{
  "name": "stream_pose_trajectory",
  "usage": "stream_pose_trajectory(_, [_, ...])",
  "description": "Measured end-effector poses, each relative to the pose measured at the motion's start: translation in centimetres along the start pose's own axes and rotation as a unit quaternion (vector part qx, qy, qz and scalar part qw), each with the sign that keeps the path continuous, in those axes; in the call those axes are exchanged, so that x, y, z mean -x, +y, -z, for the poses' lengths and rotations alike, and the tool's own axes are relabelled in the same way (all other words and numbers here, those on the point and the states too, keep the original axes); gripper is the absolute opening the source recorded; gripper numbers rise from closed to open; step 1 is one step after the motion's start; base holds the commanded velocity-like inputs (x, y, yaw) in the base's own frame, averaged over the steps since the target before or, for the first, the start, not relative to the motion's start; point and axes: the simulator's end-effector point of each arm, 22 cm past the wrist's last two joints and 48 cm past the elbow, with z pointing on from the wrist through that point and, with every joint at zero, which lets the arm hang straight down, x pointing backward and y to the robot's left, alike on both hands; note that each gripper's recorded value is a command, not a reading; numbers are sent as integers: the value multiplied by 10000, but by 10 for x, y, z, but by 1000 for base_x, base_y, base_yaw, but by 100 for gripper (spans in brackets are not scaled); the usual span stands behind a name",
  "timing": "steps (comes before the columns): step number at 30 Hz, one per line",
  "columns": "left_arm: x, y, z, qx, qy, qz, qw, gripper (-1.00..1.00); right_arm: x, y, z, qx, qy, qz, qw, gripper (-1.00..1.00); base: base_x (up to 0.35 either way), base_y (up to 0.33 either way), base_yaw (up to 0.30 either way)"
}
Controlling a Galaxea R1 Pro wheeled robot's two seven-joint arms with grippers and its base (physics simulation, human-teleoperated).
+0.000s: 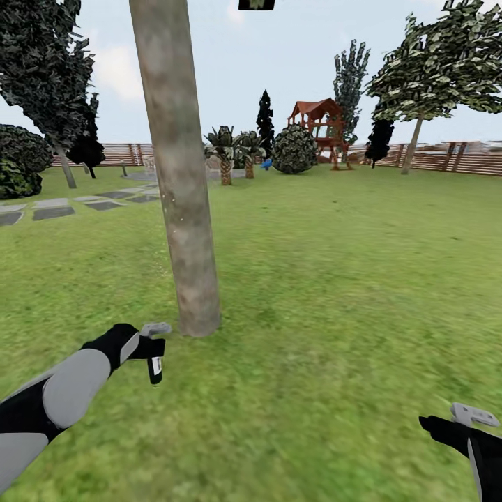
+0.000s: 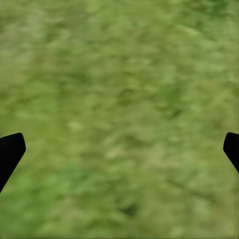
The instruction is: In the garden, pick up the pesticide atomizer on the floor and spray pesticide onto both trees until each tree trunk is fully covered.
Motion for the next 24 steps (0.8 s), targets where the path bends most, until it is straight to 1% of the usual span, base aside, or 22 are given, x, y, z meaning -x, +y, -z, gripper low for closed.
stream_pose_trajectory(2, [14,10,8,124,-62,42,9999,-100,0,0,0,-1,-4,0,10000,100,1,-4,2])
stream_pose_trajectory(3, [24,20,17,244,-47,108,9996,-100,1,0,0,-1,-6,0,10000,100,0,-1,0])
stream_pose_trajectory(4, [37,30,31,366,-6,236,9991,-100,1,-1,0,-3,-8,1,10000,100,0,0,0])
stream_pose_trajectory(5, [48,35,42,446,-31,318,9985,-100,1,-1,0,-1,-7,1,10000,100,0,0,0])
stream_pose_trajectory(6, [57,39,50,495,-66,377,9980,-100,1,-1,0,0,-5,1,10000,100,0,0,0])
stream_pose_trajectory(8, [65,36,58,493,-105,422,9978,-100,1,-1,0,-1,-7,2,10000,100,0,0,0])
stream_pose_trajectory(9, [67,34,59,483,-112,419,9979,-100,1,-1,0,0,-5,2,10000,100,0,0,0])
stream_pose_trajectory(13, [69,11,57,340,-100,369,9987,-100,1,-1,0,4,-5,2,10000,100,0,0,-2])
stream_pose_trajectory(15, [65,8,56,336,-2,363,9988,-100,1,-1,0,2,-4,1,10000,100,0,0,-96])
stream_pose_trajectory(17, [60,8,57,338,113,383,9986,-100,0,-1,0,6,-1,2,10000,100,0,0,-211])
stream_pose_trajectory(20, [59,11,58,359,156,398,9984,-100,0,0,0,13,-2,1,10000,100,0,0,-247])
stream_pose_trajectory(23, [64,21,62,414,123,428,9982,-100,1,0,0,15,-4,1,10000,100,0,0,-130])
stream_pose_trajectory(24, [74,23,68,423,43,438,9981,-100,1,0,0,16,-6,0,10000,100,0,0,-34])
